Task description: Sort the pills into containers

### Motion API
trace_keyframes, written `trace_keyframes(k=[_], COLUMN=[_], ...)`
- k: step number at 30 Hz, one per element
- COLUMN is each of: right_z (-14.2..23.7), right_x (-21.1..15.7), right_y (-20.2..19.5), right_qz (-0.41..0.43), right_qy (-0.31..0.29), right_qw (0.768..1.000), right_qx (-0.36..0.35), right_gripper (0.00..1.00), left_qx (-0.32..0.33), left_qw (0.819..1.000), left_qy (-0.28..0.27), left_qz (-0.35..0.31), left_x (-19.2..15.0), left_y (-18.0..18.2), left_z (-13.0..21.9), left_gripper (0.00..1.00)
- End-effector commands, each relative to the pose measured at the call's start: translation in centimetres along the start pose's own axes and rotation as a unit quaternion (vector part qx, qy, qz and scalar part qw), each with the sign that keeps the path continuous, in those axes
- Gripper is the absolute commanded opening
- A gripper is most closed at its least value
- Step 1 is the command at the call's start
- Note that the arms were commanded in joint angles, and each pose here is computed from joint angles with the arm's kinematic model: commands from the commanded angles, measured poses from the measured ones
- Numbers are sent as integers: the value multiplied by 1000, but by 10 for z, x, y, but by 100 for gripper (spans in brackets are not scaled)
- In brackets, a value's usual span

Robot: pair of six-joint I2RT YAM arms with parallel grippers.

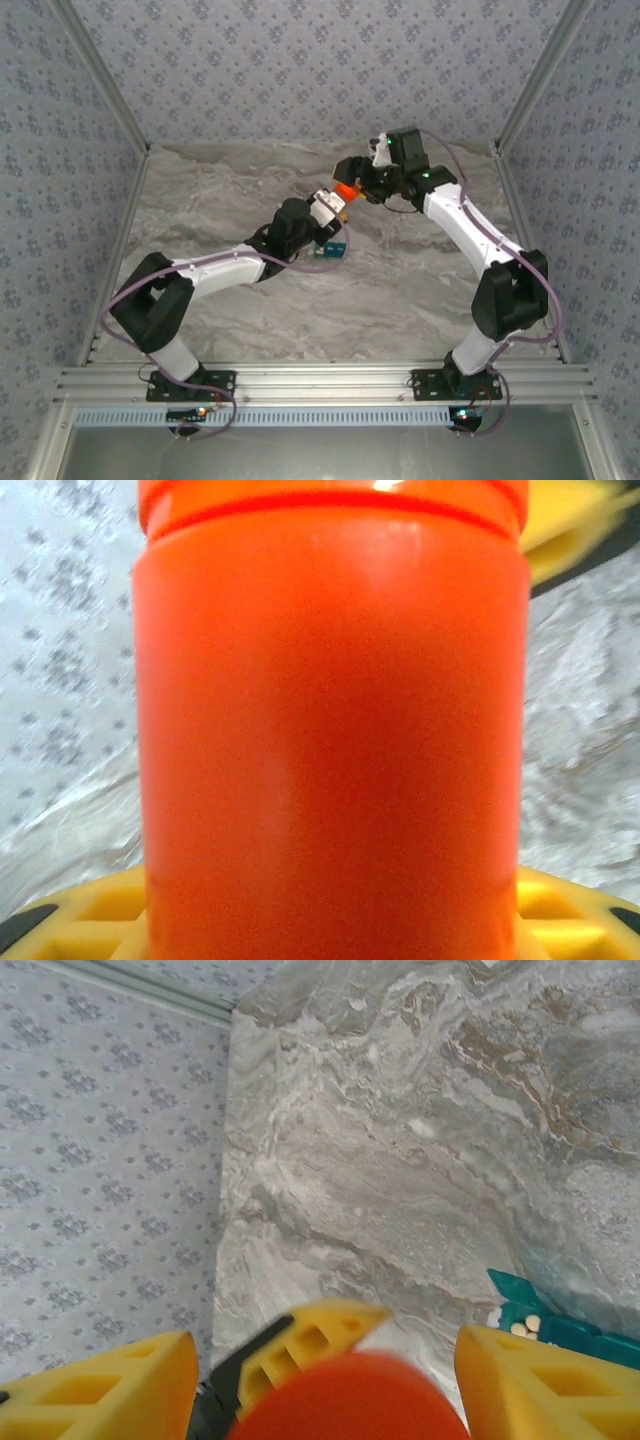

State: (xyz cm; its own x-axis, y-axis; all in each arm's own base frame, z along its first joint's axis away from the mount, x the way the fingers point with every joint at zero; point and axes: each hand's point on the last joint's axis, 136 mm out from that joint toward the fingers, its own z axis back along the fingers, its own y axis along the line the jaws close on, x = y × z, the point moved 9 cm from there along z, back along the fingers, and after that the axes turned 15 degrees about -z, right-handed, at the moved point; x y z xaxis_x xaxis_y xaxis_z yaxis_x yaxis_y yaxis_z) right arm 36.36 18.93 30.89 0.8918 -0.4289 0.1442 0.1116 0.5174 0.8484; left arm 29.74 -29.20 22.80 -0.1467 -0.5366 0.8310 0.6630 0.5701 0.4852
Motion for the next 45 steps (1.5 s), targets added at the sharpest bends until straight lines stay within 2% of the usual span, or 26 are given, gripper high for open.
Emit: trace_keyframes(k=[1,10,13,17,21,27,39,45], right_z=[22,65,73,81,83,82,57,47], right_x=[7,25,29,28,16,2,-7,-9], right_y=[23,9,0,1,12,33,56,55], right_qz=[14,7,30,116,187,233,257,254], right_qy=[-13,-51,-56,-58,-24,16,51,64], right_qw=[999,997,996,990,977,962,955,956], right_qx=[42,54,55,64,98,138,140,129], right_gripper=[73,81,81,80,80,81,80,79], left_qx=[-16,-20,-47,-127,-194,-260,-299,-301], left_qw=[997,996,992,979,960,938,924,923], left_qy=[-75,-85,-104,-137,-163,-178,-174,-175], left_qz=[15,36,56,85,120,147,161,161], left_x=[22,16,16,18,20,23,23,23], left_y=[6,25,35,49,63,73,71,70], left_z=[6,16,21,28,32,36,30,30], left_gripper=[0,0,0,0,0,0,0,0])
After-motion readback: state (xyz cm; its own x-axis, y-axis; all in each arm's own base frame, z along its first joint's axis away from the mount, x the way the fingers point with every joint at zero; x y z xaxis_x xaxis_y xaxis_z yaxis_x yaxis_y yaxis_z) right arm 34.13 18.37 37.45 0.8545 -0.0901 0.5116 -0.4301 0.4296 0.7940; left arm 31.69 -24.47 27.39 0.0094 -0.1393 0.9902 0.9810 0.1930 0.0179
